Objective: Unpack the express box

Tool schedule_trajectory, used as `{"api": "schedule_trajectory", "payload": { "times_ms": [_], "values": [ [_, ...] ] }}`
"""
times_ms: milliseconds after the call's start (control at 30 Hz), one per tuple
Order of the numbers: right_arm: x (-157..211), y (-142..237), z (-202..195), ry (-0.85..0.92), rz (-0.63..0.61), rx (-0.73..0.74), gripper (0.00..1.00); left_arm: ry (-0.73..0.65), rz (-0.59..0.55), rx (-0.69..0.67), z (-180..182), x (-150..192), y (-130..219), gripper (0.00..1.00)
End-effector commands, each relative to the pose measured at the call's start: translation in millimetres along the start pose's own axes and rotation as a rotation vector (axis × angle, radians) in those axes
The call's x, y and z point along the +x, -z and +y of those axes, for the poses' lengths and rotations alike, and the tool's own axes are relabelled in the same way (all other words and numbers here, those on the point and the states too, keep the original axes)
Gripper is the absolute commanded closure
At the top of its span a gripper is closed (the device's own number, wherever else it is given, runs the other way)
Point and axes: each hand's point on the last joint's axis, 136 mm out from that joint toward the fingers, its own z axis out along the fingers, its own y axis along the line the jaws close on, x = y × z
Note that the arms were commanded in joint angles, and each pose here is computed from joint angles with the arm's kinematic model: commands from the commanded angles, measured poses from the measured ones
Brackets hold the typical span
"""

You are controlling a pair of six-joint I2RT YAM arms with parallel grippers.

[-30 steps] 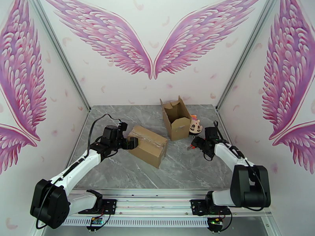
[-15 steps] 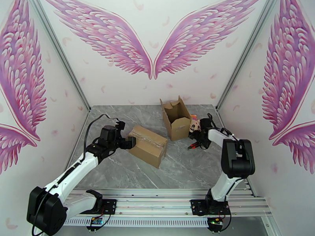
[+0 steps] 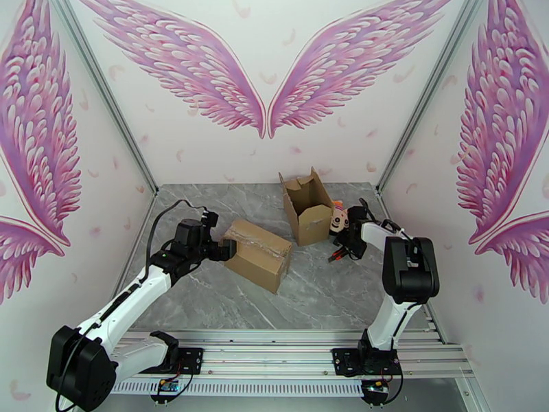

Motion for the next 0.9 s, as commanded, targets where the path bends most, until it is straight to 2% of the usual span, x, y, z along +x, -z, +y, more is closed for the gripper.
{"api": "schedule_trajectory", "payload": {
  "times_ms": [0,100,200,867],
  "values": [
    [15,-7,-3,0.013,0.041,-0.015,0.27,-0.023,-0.039,0.012,-7,-14,12,0.01],
    [17,-7,-4,0.015,0.045,-0.013,0.24,-0.022,-0.04,0.014,-7,-13,13,0.01],
    [17,-7,-3,0.017,0.048,-0.014,0.24,-0.02,-0.05,0.024,-10,-15,16,0.01],
    [26,-3,-9,0.004,0.042,-0.018,0.46,-0.038,-0.069,0.018,-9,-15,24,0.02]
  ]
}}
